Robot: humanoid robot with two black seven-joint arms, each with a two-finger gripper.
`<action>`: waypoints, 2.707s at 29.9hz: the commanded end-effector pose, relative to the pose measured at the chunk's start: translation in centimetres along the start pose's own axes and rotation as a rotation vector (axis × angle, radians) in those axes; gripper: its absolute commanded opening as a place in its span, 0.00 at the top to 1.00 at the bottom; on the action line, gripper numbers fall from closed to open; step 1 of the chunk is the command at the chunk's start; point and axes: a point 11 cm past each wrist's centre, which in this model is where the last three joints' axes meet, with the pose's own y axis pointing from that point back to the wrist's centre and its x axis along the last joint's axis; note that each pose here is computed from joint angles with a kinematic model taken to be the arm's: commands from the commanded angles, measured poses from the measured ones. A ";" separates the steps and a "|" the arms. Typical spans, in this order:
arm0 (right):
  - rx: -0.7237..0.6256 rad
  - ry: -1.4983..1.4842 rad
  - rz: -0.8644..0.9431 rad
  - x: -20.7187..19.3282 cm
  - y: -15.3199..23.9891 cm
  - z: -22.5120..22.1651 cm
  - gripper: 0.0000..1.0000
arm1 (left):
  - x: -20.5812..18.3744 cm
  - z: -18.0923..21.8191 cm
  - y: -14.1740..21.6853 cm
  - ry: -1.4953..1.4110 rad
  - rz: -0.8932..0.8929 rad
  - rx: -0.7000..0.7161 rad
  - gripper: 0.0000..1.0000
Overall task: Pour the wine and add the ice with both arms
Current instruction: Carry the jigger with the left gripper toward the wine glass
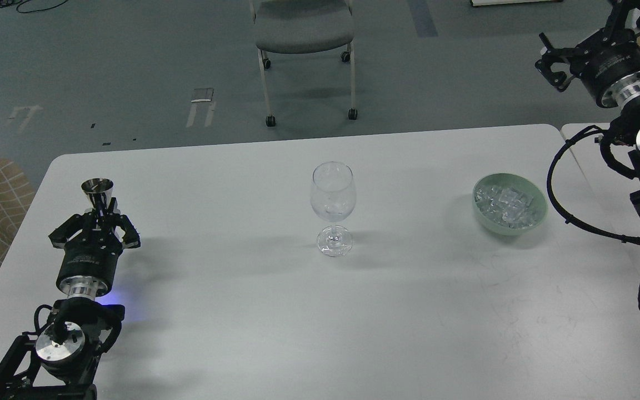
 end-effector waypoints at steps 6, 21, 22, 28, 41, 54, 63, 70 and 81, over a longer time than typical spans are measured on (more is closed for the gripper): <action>0.002 0.002 -0.001 0.0 0.0 -0.2 0.00 | -0.7 1.4 0.0 -0.017 -0.027 -0.099 0.81; -0.001 0.004 0.005 0.2 0.1 -0.1 0.00 | -4.6 1.9 -0.5 -0.051 -0.126 -0.081 1.00; -0.002 0.003 0.006 0.3 0.2 0.0 0.00 | -5.1 1.5 -0.5 -0.052 -0.138 -0.068 1.00; 0.003 0.003 0.003 0.0 0.0 -0.2 0.00 | -6.6 0.1 -1.0 -0.073 -0.156 -0.004 1.00; -0.002 0.003 0.008 0.3 0.2 0.0 0.00 | -9.1 -2.8 -2.2 -0.095 -0.169 0.164 1.00; 0.001 0.011 0.013 0.7 0.5 -0.4 0.00 | -15.0 -11.1 -4.6 -0.113 -0.289 0.389 1.00; 0.000 0.010 0.007 0.5 0.4 -0.2 0.00 | -15.4 -13.6 -4.3 -0.105 -0.279 0.446 1.00; 0.001 0.012 0.012 0.6 0.4 -0.4 0.00 | -16.5 -14.5 -4.3 -0.086 -0.304 0.467 1.00; 0.002 0.013 0.014 0.8 0.5 -0.5 0.00 | -16.5 -17.4 -3.2 -0.079 -0.312 0.551 1.00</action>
